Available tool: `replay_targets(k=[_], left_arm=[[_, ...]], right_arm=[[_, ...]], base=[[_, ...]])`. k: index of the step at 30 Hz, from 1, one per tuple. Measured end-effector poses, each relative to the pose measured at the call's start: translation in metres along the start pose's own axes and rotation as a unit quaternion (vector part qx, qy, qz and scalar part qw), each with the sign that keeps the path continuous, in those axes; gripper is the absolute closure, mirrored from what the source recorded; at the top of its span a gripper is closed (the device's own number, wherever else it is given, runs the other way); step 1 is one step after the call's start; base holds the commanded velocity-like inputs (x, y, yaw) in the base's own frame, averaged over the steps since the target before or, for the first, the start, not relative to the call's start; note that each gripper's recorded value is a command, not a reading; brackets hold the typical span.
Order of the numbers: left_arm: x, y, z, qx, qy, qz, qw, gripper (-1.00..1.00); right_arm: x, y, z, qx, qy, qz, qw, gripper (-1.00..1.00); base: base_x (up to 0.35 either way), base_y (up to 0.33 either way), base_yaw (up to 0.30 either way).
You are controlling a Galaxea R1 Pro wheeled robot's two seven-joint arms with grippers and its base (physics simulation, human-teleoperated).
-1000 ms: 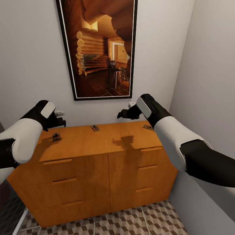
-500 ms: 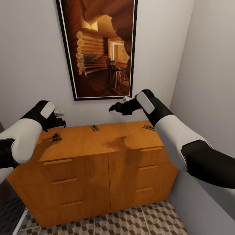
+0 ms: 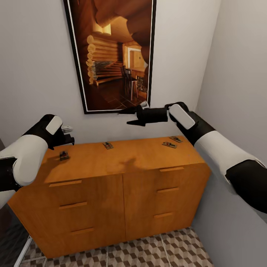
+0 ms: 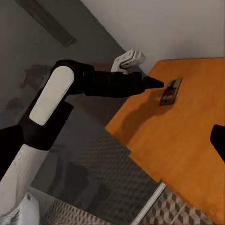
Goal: Take the four mousetraps from the cabinet in the bathroom and place them on the bathroom floor. Make sure all four end up on the same floor surface, and ensure that at least two of them are either under or directly next to the same bathroom sink.
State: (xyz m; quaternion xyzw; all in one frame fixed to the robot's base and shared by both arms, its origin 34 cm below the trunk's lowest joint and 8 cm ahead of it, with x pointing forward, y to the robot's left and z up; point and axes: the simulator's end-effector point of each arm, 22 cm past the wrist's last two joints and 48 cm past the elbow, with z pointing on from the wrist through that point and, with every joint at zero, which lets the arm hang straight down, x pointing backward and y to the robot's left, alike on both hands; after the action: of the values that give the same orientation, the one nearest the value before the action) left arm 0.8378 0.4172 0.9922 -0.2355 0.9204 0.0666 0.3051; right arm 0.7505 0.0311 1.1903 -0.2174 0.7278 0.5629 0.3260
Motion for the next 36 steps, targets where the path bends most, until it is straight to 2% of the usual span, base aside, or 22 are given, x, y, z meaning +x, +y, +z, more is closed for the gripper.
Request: replay_targets(k=[5, 10, 14, 25, 36], left_arm=[[0.006, 0.0, 0.007, 0.0, 0.0, 0.0, 1.0, -1.0], [0.008, 0.0, 0.008, 0.001, 0.0, 0.0, 1.0, -1.0], [0.01, 0.0, 0.011, 0.001, 0.0, 0.0, 1.0, -1.0], [0.023, 0.002, 0.025, 0.001, -0.002, -0.001, 1.0, -1.0], [0.02, 0.005, 0.024, 0.0, -0.005, -0.003, 1.0, -1.0]], right_arm=[[0.024, 0.032, -0.01, -0.091, 0.025, -0.014, 0.9955, -1.0], [0.036, 0.046, -0.015, -0.128, 0.039, -0.018, 0.9908, -1.0], [0.043, 0.046, -0.016, -0.139, 0.044, -0.017, 0.9892, -1.0], [0.062, 0.034, -0.014, -0.142, 0.047, -0.017, 0.9886, -1.0], [0.062, 0.035, -0.013, -0.142, 0.047, -0.018, 0.9886, -1.0]], base=[[0.0, 0.0, 0.0], [0.0, 0.0, 0.0], [0.0, 0.0, 0.0], [0.0, 0.0, 0.0], [0.0, 0.0, 0.0]])
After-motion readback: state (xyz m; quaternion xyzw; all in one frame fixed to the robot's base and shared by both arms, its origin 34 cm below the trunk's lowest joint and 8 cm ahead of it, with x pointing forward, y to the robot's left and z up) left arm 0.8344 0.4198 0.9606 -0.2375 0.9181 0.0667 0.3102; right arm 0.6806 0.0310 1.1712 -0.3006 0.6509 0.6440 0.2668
